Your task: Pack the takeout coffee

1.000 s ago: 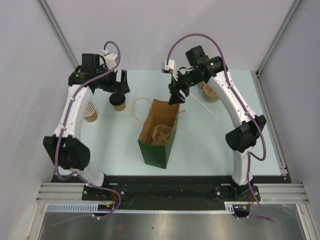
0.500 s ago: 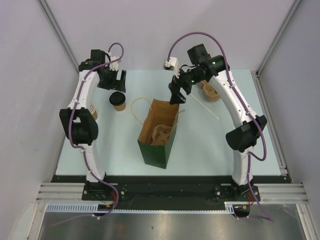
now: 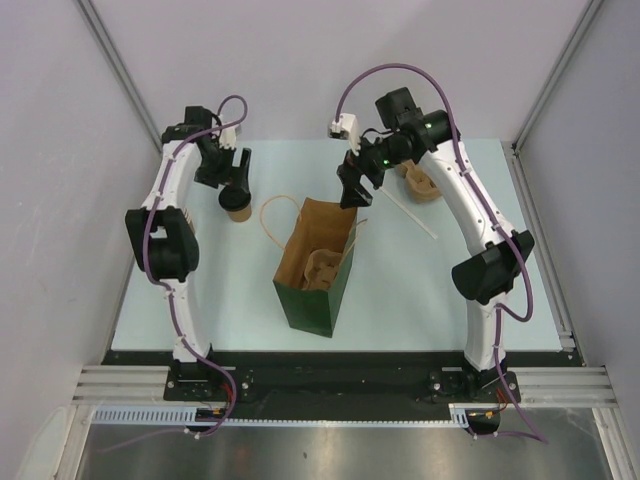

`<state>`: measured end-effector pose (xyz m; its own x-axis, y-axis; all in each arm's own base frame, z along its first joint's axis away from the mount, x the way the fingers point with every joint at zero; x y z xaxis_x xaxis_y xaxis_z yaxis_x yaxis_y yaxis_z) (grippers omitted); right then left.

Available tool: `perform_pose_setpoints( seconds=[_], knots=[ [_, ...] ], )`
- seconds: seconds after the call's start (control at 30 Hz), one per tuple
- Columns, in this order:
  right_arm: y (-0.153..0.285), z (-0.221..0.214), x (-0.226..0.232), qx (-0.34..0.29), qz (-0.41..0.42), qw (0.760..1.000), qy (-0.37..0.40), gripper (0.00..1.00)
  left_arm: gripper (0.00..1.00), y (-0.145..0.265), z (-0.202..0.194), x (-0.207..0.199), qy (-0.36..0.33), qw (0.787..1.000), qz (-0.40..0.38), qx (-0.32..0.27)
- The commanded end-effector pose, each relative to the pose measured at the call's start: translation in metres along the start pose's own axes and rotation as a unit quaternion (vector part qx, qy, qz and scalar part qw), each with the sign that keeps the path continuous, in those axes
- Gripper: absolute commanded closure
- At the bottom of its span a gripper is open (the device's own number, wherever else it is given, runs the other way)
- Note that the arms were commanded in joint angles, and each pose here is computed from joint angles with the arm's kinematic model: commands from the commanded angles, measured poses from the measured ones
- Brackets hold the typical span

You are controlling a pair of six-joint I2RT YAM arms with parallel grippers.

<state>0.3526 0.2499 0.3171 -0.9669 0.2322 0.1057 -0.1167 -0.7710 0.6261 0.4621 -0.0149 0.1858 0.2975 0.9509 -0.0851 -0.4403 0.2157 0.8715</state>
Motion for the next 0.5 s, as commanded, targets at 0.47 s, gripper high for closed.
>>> perform_pose_setpoints(
  seconds=[0.47],
  knots=[
    [0.0143,0.0135,-0.0022,-0.017,-0.022,1.000,0.006,0.00,0.00,-0.0002,0.0105,0.0125,0.010,1.000,-0.019,-0.023]
  ],
)
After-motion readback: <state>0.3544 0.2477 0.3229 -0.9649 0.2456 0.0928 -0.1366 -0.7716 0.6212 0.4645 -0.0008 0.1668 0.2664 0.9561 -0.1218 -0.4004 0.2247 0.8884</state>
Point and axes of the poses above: each gripper's point midway between its finger pads, its own y axis back along the fingers, its own x axis along the line the jaws close on, z = x × y, the point moved 5 cm from there along y, back along the fingers, and after that the axes turned 2 degrees about -y, right-handed, at the moved point
